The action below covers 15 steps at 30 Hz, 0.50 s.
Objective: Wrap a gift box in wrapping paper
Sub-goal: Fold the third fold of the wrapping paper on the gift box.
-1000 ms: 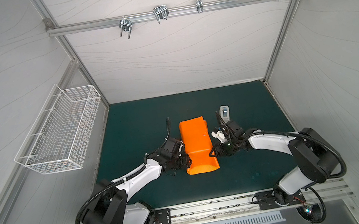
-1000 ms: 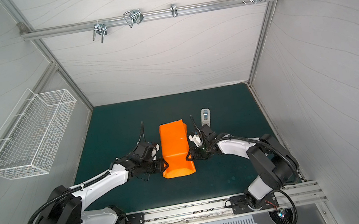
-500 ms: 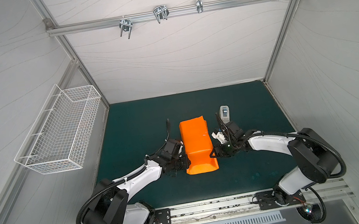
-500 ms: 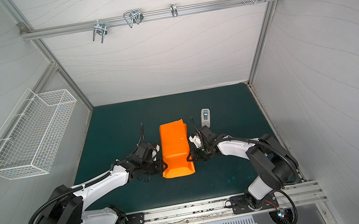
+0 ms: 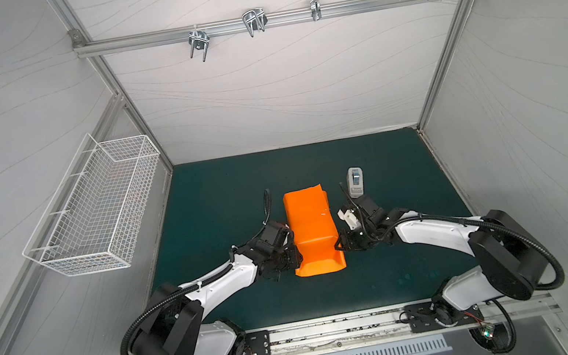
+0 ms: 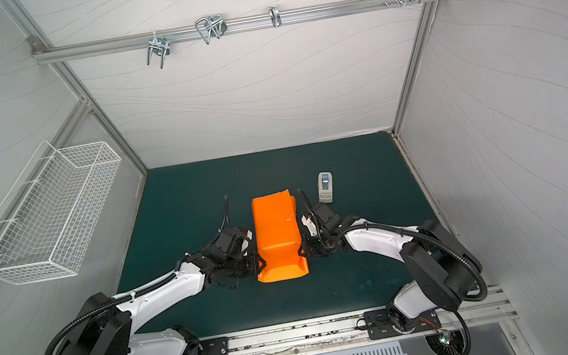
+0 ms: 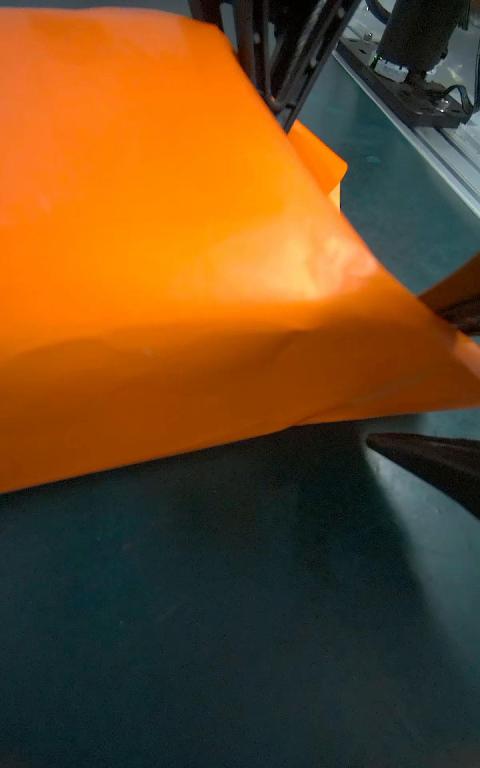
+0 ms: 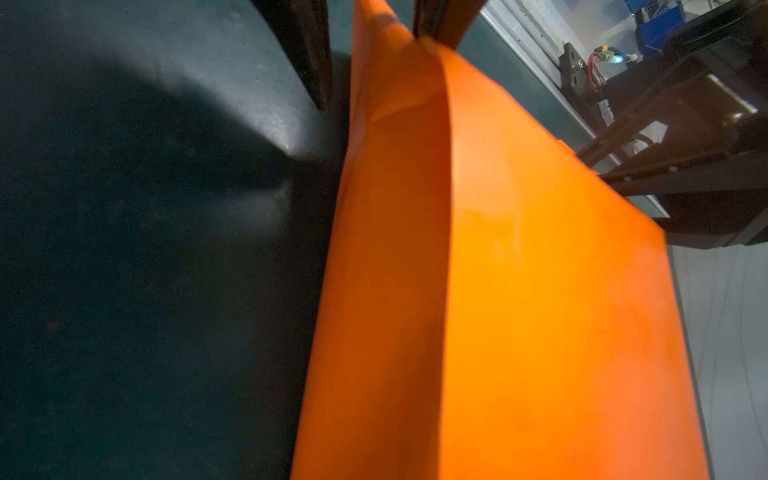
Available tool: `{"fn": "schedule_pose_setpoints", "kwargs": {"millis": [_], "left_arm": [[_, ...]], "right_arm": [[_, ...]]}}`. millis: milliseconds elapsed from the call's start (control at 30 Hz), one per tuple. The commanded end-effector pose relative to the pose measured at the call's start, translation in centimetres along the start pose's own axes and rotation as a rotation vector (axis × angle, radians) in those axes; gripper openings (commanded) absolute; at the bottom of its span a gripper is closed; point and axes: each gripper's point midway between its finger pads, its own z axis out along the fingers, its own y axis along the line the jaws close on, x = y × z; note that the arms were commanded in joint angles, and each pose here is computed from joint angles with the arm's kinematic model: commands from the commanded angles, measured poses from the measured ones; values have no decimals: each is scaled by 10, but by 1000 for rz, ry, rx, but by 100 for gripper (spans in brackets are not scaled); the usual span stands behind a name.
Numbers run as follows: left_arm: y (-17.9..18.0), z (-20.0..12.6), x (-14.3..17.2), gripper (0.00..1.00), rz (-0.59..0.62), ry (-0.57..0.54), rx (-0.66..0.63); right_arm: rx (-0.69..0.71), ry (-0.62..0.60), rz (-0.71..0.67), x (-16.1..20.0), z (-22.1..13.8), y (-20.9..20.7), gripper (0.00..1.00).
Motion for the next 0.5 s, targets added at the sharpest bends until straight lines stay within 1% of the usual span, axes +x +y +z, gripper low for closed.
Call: {"fn": "schedule_pose_setpoints", "kwargs": {"millis": [0,100,233,333,367,400,467], "left_arm": [[-14,-6,-15,34,22,-45,18],[-16,-6,-15,27,20,-46,21],[-18,-5,-15,14,11,-47,24],[-19,-4,-13,10,10,-45,22],[-19,-3,-13,10,10,-44,18],[-18,-3,-13,13,9,-43,15],[-16,-4,-11,26,5,-42,3]], "right_arm": [[42,0,13,2,-1,-3,31],[50,-1,14,1,0,-3,26],[55,4,13,3,2,-1,17],[62,3,16,4,2,-1,12],[64,3,17,4,3,-2,12],[65,3,18,4,2,-2,15],[69,-1,22,5,1,-3,29]]}}
